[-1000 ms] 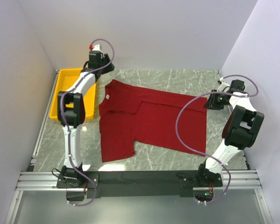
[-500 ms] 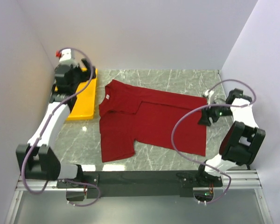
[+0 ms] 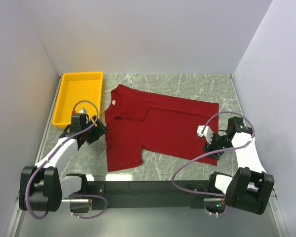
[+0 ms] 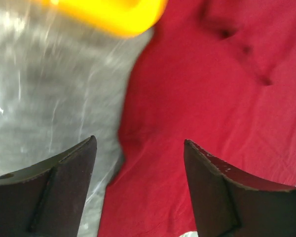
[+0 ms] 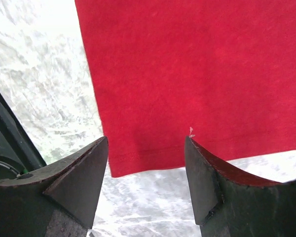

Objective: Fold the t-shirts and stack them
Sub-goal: Fold the tshirt

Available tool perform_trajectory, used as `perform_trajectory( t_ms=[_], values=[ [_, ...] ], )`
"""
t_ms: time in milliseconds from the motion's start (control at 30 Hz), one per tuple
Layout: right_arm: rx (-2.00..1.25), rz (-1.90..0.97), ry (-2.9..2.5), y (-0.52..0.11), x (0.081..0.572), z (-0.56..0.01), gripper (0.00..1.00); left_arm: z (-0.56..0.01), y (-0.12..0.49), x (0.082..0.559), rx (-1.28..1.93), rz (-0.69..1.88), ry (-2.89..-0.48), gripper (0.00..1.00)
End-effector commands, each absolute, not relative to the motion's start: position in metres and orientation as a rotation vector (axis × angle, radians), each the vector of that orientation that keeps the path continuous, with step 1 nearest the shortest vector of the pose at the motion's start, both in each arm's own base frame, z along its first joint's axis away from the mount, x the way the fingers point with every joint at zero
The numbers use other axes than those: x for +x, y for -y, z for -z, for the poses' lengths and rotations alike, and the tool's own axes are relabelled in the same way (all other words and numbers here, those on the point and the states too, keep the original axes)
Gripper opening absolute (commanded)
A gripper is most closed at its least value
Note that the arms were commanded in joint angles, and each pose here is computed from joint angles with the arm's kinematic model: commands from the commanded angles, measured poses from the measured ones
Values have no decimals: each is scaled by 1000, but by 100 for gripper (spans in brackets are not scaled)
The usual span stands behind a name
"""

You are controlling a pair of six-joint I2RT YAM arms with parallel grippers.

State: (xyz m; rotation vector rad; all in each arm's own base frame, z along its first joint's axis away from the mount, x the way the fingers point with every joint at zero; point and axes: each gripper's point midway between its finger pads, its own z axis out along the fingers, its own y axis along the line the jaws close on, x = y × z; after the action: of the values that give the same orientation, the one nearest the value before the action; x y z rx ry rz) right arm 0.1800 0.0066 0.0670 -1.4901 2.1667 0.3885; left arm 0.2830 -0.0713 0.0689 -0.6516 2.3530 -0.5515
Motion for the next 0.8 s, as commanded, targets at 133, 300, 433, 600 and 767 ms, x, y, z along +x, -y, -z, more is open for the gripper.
perform_trajectory(
  t_ms=[133, 300, 433, 600, 767],
  values=[
    [-1511, -246, -2199, 6, 176, -51, 69, -42, 85, 280, -856, 670, -2374, 69],
    [-1567, -232, -2195, 8, 167, -35, 69, -32, 84, 281, -909, 660, -2378, 67],
    [-1637, -216, -2146, 8, 166, -28, 69, -26, 85, 284, -939, 661, -2386, 61],
    [-1639, -206, -2142, 11, 176, -31, 69, -21, 91, 281, -937, 688, -2407, 48],
    [-1644, -208, -2150, 14, 180, -30, 68, -19, 94, 275, -915, 706, -2423, 32]
  ],
)
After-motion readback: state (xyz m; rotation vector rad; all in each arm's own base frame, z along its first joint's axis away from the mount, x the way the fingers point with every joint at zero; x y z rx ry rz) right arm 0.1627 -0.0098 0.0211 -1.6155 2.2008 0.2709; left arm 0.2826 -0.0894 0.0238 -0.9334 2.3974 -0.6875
